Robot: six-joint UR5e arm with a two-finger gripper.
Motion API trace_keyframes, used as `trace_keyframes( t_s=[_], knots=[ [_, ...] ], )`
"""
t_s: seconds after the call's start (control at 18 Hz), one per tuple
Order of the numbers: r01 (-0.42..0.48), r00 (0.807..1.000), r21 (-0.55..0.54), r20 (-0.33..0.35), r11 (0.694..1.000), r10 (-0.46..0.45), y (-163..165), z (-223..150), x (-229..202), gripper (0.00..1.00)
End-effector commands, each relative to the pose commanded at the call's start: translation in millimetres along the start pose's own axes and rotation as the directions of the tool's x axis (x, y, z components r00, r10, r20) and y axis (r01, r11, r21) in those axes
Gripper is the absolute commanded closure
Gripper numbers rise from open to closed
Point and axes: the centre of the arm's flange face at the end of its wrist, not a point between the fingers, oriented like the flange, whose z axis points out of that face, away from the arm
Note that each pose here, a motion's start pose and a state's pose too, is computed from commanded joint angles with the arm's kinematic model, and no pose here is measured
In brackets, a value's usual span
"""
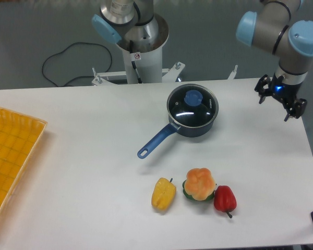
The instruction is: Open the lid
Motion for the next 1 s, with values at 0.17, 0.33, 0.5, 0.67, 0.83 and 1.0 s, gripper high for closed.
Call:
trace_keyframes(
  t_s=[0.17,0.33,0.5,0.67,0.83,1.0],
  knots=[
    [0.002,1.0,0.001,-0.006,1.0,-0.002,0.5,-0.2,2.3,0.0],
    [-0.005,1.0,-0.002,0.004,1.0,0.005,-3.8,-8.5,3.9,0.0],
    [0.002,1.0,0.001,-0.014,1.0,-0.002,0.0,0.6,9.7,0.0],
    [0.013,1.0,0.002,-0.019,1.0,-0.013,9.7,0.6,24.5,0.0],
    [0.033,0.999,0.009,0.008,0.999,-0.033,12.2,-19.8,32.7,0.0],
    [0.041,0.999,0.01,0.014,0.999,-0.041,8.8,-30.5,48.0,0.0]
  ],
)
